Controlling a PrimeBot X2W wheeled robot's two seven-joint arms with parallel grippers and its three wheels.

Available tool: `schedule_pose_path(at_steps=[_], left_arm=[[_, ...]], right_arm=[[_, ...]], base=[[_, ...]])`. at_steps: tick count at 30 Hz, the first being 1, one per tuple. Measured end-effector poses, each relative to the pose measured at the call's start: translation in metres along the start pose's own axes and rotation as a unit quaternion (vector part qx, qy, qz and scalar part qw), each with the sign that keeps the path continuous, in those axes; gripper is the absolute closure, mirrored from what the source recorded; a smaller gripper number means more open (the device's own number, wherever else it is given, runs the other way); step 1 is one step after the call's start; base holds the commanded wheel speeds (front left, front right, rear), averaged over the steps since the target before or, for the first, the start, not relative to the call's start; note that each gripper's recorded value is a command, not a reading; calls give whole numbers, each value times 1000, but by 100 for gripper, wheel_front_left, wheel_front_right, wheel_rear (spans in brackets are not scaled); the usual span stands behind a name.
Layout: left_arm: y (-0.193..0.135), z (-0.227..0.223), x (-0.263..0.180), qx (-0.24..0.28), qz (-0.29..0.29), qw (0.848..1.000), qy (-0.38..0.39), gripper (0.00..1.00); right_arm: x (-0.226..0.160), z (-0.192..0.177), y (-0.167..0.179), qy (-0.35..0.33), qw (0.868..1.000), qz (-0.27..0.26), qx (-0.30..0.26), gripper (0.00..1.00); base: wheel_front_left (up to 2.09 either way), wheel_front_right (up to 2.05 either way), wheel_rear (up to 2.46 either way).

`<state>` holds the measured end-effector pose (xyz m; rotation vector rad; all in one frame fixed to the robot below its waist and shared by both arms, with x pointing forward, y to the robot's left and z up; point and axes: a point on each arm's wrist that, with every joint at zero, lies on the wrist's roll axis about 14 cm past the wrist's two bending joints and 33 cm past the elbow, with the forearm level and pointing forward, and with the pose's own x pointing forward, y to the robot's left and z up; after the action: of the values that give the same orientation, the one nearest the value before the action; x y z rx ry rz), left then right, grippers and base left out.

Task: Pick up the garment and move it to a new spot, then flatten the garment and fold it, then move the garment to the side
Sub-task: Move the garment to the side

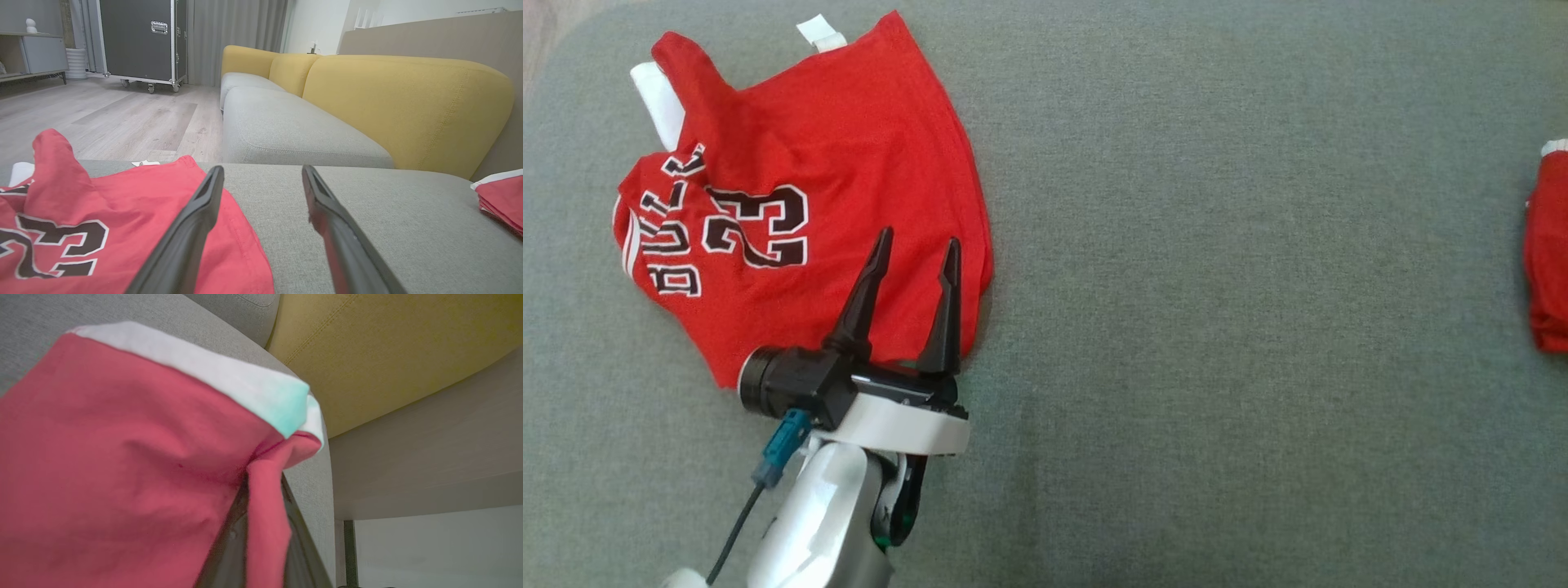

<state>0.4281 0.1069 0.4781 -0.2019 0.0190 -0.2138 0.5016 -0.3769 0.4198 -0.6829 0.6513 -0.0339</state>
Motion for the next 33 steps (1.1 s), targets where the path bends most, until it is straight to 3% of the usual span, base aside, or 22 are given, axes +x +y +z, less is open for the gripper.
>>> schedule_pose_path(at_steps=[7, 8, 9, 18, 23, 28, 33], left_arm=[[-1, 0, 0, 2, -4, 1000, 0, 0], [-1, 0, 0, 2, -4, 1000, 0, 0], [-1, 1, 0, 2, -4, 1000, -1, 0], [-4, 15, -2, 5, -6, 1000, -19, 0], [-10, 29, -10, 6, -9, 999, -38, 0], [-10, 42, -25, 5, -1, 998, -55, 0], [-11, 59, -41, 5, 5, 997, -82, 0]], right_arm=[[-2, -1, -8, 0, 1000, -11, 6, 100], [-3, -1, -8, -1, 1000, -13, 9, 78], [-3, 0, -9, -3, 1000, -15, 12, 0], [-16, 22, -16, -47, 995, -33, 77, 0], [-36, 75, -5, -145, 981, -29, 124, 0], [-75, 147, 20, -272, 945, -6, 182, 0], [-129, 199, 37, -375, 887, 22, 267, 0]], base=[[0, 0, 0], [0, 0, 0], [0, 0, 0], [0, 0, 0], [0, 0, 0], [0, 0, 0], [0, 0, 0]])
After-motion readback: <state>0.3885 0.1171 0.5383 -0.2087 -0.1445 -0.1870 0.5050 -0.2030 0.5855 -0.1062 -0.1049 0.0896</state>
